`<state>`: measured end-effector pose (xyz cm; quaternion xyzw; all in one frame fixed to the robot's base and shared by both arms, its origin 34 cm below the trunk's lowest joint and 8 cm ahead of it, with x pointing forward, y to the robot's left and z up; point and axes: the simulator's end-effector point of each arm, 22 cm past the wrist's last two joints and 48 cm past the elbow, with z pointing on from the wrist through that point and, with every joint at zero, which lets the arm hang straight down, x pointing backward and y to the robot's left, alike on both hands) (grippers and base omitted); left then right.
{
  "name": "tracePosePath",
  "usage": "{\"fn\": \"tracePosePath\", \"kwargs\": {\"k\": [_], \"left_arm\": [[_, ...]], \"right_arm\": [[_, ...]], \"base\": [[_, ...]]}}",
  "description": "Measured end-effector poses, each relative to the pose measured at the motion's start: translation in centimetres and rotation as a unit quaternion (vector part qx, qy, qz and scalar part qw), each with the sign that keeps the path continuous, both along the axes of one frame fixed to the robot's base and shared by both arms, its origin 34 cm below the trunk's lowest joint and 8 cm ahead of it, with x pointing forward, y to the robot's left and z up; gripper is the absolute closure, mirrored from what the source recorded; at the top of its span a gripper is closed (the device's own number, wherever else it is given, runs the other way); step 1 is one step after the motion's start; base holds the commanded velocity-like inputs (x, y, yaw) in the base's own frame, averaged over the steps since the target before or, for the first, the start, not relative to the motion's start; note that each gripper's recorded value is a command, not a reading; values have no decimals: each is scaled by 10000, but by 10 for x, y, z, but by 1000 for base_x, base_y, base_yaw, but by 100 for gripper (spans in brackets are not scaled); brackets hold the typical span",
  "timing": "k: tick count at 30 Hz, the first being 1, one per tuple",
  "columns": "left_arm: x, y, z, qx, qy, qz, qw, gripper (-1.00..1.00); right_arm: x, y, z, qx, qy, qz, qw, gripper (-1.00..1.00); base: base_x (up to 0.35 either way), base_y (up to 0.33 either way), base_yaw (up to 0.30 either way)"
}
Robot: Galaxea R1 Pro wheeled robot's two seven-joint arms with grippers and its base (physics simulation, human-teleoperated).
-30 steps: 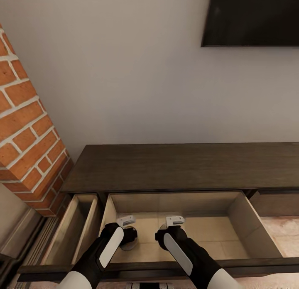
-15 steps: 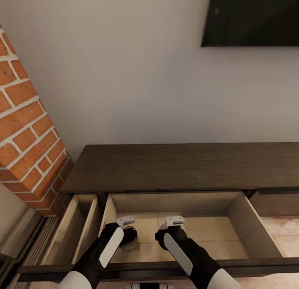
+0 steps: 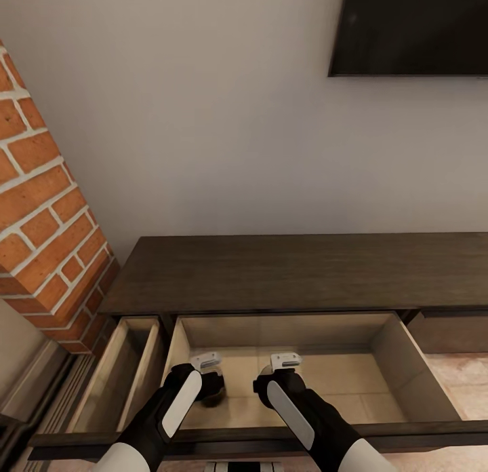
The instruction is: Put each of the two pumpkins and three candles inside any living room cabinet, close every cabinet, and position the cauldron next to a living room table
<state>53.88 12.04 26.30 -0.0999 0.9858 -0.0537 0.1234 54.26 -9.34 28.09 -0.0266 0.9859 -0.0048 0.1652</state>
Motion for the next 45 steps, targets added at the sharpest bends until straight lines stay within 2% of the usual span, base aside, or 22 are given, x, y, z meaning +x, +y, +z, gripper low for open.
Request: {"fn": "tracePosePath", "kwargs": {"k": [2,3,22,32,41,45], "left_arm": [[1,0,2,0,-21,0,10000,-100],[1,0,2,0,-20,0,10000,-100],[1,0,2,-11,-20,0,10000,-100],[11,-1,23,-23,-225,-10,9997,-100],[28,-3,52,-37,-555,9,9985,-100],[31,-3,61,-77,-632,18,9980,-100]], "right_arm": [[1,0,2,0,-27,-1,10000,100],[1,0,2,-2,-21,2,10000,-100],[1,0,2,-2,-19,0,10000,-100],[10,0,22,-1,-226,0,9997,-100],[16,0,40,-1,-399,-3,9992,-100],[19,0,48,0,-474,-4,9989,-100]], "base": [[0,0,0],[0,0,0],[0,0,0],[0,0,0],[-4,0,0],[-221,33,0]]}}
